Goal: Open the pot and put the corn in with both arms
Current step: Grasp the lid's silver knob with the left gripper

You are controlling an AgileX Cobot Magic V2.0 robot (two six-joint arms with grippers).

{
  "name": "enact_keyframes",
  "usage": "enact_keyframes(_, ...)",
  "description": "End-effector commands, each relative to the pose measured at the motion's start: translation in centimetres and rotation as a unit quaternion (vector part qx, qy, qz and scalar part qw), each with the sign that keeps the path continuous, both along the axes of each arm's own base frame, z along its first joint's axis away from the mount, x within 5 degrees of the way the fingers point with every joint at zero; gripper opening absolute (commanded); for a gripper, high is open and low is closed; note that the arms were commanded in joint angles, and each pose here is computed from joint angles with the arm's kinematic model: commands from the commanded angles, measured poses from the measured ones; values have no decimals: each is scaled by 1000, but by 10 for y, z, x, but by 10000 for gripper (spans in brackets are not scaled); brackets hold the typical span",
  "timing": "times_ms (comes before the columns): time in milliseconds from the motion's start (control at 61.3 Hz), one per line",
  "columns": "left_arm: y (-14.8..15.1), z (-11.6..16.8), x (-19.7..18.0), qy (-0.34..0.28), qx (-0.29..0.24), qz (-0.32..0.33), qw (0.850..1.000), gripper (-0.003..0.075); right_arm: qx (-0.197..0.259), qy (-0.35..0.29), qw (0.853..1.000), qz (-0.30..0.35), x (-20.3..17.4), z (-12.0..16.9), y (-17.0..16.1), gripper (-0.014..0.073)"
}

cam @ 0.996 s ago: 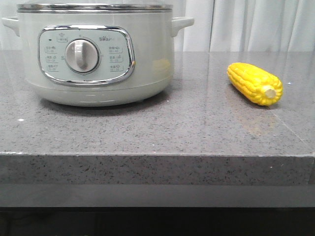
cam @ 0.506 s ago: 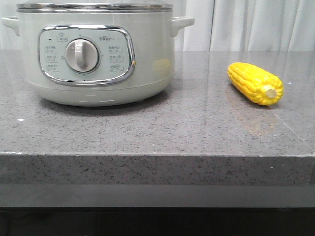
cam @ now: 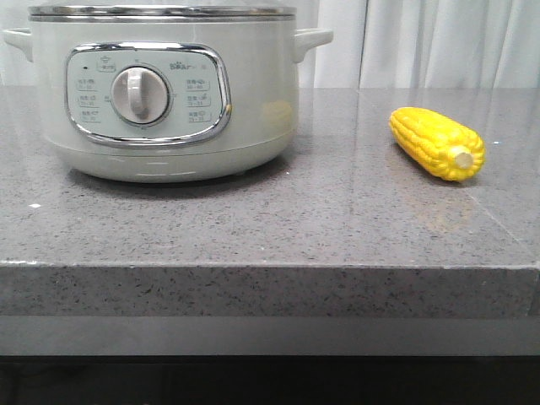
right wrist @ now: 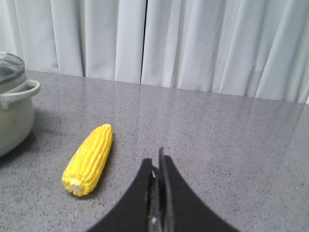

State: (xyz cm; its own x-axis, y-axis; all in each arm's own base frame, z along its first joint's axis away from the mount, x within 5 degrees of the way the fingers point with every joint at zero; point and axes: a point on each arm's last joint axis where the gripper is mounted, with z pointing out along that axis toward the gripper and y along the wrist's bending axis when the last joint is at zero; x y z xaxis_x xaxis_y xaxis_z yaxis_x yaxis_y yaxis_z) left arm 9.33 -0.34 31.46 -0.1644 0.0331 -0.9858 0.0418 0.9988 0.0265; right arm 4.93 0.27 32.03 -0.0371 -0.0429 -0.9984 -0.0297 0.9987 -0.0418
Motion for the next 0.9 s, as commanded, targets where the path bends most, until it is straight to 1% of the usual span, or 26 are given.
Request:
enact_keyframes(0, 0, 22, 12, -32, -9, 3, 999, -18, -5, -24, 1000, -3, 10, 27, -1, -67)
enact_keyframes(98, 0, 23, 20, -29, -9, 4, 1000, -13, -5, -18, 1000, -4, 17, 31, -1, -67)
enact_keyframes(147, 0, 23, 21, -30, -10, 4, 1000, 15, -4, -18, 1000, -4, 18, 31, -1, -62)
enact_keyframes(212, 0, 23, 21, -31, -10, 4, 999, 106, -4, -18, 1000, -4, 18, 31, -1, -13)
enact_keyframes(229, 0, 23, 21, -31, -10, 4, 999, 145, -4, -18, 1000, -4, 18, 31, -1, 2)
enact_keyframes(245, 0, 23, 21, -32, -10, 5, 999, 174, -4, -18, 1000, -4, 18, 31, -1, 31)
enact_keyframes(277, 0, 23, 21, -32, -10, 5, 999, 258, -5, -17, 1000, -4, 18, 31, -1, 80)
enact_keyframes(294, 0, 23, 21, -32, -10, 5, 999, 295, -5, -17, 1000, -4, 18, 31, -1, 123)
enact_keyframes(310, 0, 23, 21, -32, -10, 5, 999, 351, -5, -17, 1000, -4, 18, 31, -1, 153)
enact_keyframes(343, 0, 23, 21, -32, -10, 5, 999, 426, -5, -17, 1000, -4, 18, 31, -1, 240)
enact_keyframes(359, 0, 24, 21, -33, -10, 5, 999, 477, -5, -17, 1000, -4, 18, 31, -1, 279)
enact_keyframes(375, 0, 24, 21, -34, -10, 5, 999, 510, -5, -17, 1000, -4, 18, 31, -1, 338)
enact_keyframes(392, 1, 24, 21, -36, -10, 5, 999, 554, -5, -16, 1000, -4, 18, 31, -1, 378)
enact_keyframes(424, 1, 25, 21, -39, -10, 5, 999, 613, -5, -15, 1000, -4, 18, 31, -1, 475)
enact_keyframes(457, 1, 25, 21, -42, -10, 6, 999, 653, -5, -14, 1000, -4, 18, 30, -1, 557)
enact_keyframes(490, 1, 26, 21, -45, -10, 6, 999, 672, -5, -12, 1000, -4, 18, 30, -1, 611)
enact_keyframes(522, 1, 26, 21, -49, -10, 6, 999, 675, -5, -11, 1000, -4, 19, 29, -1, 662)
enact_keyframes(539, 1, 27, 21, -52, -10, 7, 999, 673, -5, -12, 1000, -4, 19, 29, -1, 667)
enact_keyframes(588, 1, 28, 21, -60, -19, 7, 998, 673, -5, -9, 1000, -4, 19, 28, -1, 648)
enact_keyframes(669, 0, 33, 21, -70, -72, 6, 995, 673, -5, -5, 1000, -3, 19, 27, -1, 638)
enact_keyframes(702, -1, 35, 22, -67, -76, 4, 995, 673, -5, -5, 1000, -3, 19, 27, -1, 635)
enact_keyframes(800, -3, 47, 29, -26, -75, -7, 997, 673, -5, -5, 1000, -3, 19, 27, -1, 634)
enact_keyframes(881, -6, 65, 42, 14, -74, -18, 997, 673, -5, -5, 1000, -3, 19, 27, -1, 634)
